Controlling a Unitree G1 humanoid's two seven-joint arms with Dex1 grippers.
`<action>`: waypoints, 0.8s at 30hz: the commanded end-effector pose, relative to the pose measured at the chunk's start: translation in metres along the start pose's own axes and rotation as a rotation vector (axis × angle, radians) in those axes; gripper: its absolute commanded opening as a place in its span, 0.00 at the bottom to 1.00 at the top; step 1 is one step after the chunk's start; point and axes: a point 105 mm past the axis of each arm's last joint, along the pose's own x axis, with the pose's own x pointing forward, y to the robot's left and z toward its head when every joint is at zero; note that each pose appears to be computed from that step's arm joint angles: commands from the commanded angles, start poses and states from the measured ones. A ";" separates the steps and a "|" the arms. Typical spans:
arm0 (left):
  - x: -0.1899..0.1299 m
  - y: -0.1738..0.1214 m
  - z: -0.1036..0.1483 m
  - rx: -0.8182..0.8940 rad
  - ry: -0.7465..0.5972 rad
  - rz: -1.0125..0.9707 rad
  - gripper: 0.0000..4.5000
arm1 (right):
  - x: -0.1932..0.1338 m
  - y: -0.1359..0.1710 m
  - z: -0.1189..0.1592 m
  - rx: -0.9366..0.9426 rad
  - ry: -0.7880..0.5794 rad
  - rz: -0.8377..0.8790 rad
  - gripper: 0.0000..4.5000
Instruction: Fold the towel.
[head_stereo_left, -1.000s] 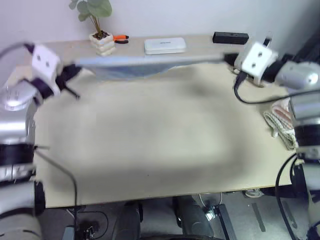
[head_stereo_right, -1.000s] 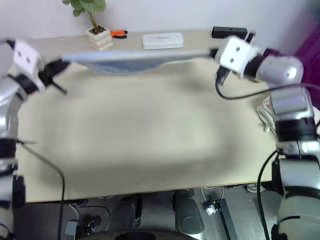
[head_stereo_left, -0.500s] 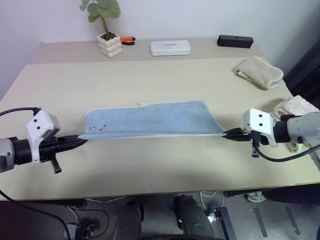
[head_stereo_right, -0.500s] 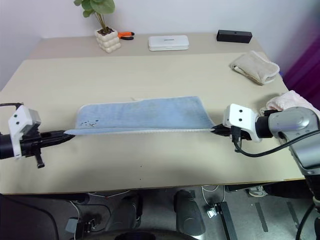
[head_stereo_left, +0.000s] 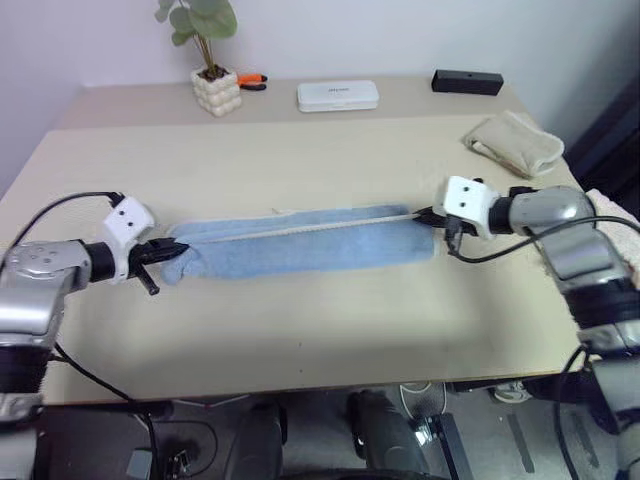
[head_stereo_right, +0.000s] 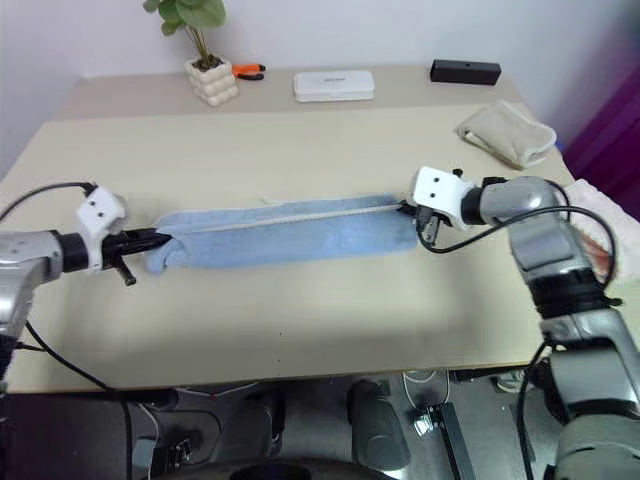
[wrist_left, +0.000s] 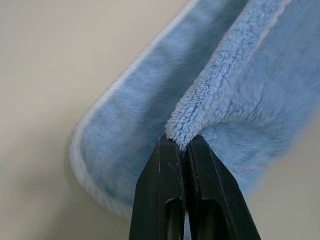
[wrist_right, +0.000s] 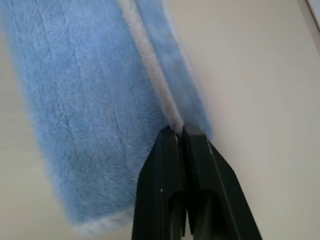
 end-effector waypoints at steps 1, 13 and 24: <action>0.005 0.017 0.000 0.026 0.004 0.067 0.00 | 0.004 -0.018 -0.004 -0.045 0.018 -0.072 0.00; 0.022 0.030 0.003 -0.066 -0.060 0.098 0.07 | 0.024 -0.029 -0.006 -0.040 0.013 -0.127 0.19; -0.004 0.062 -0.004 -0.317 -0.157 0.348 0.53 | 0.003 -0.041 -0.010 -0.042 -0.014 -0.266 0.72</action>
